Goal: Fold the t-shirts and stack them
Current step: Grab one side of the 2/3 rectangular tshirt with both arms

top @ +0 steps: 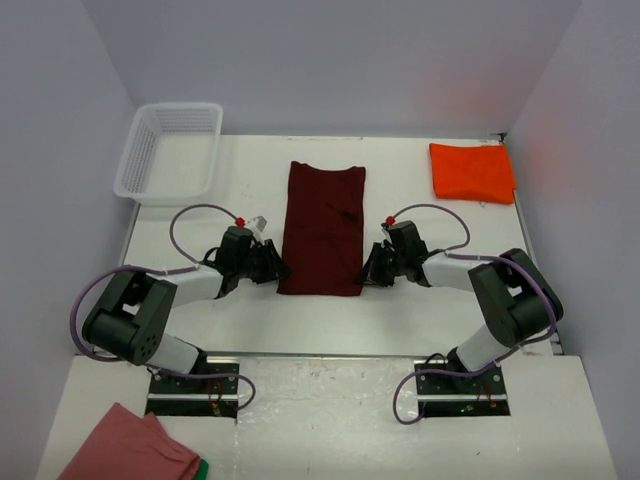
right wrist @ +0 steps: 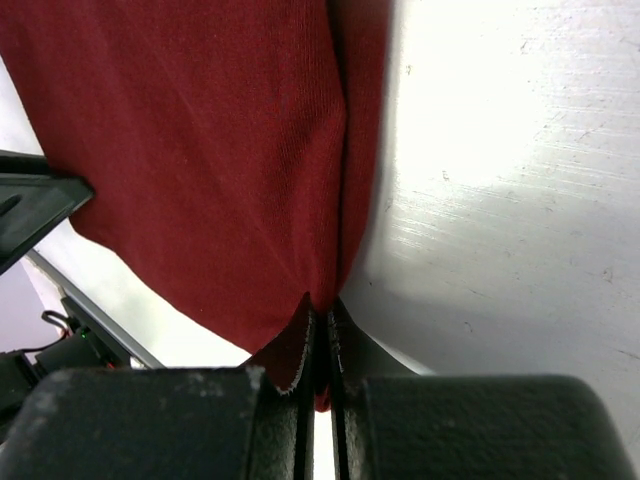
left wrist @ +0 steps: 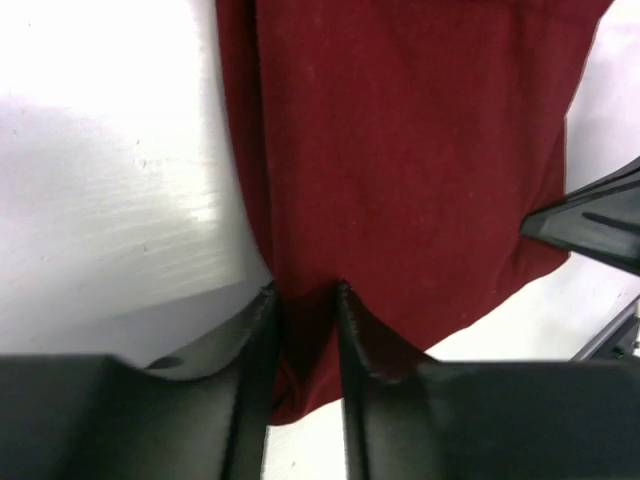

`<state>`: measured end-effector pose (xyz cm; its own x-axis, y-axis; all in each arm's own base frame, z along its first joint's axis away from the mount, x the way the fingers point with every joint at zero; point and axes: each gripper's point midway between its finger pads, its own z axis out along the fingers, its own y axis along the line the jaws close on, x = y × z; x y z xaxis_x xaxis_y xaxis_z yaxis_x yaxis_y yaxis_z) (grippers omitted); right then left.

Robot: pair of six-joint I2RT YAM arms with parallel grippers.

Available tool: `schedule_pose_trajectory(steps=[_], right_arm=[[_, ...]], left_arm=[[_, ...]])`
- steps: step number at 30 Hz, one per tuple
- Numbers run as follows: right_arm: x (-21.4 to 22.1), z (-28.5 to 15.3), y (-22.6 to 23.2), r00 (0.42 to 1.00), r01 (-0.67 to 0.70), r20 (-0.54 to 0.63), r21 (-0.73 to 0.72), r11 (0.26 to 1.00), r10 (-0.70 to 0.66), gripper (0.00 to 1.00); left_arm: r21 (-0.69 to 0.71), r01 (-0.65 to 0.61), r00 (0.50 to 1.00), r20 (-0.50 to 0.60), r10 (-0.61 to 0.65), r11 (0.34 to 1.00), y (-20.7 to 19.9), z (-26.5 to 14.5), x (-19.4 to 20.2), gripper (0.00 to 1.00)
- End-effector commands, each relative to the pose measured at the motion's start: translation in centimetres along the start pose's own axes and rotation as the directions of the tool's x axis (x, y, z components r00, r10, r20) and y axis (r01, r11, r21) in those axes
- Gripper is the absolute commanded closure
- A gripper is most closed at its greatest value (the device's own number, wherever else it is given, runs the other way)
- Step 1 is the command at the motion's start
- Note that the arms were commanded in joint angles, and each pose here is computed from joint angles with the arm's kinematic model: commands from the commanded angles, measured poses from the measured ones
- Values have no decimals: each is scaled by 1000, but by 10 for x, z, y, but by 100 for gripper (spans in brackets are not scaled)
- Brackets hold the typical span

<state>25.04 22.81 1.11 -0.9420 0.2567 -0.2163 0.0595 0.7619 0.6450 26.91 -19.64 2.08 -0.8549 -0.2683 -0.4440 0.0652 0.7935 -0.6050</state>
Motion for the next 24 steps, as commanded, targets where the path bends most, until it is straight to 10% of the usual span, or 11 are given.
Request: schedule_pose_trajectory(steps=[1, 4, 24], right_arm=[[12, -2, -19, 1000, 5, -21, 86, 996, -3, 100], [11, -2, -15, 1000, 11, -18, 80, 997, -10, 100], [60, -62, 18, 979, 202, -1, 75, 976, -203, 100]], left_arm=[[-45, 30, 993, -113, -35, 999, 19, 0, 38, 72], [-31, 37, 991, -128, -41, 999, 18, -3, 44, 99], [191, 3, 993, -114, 19, 982, -35, -81, 79, 100]])
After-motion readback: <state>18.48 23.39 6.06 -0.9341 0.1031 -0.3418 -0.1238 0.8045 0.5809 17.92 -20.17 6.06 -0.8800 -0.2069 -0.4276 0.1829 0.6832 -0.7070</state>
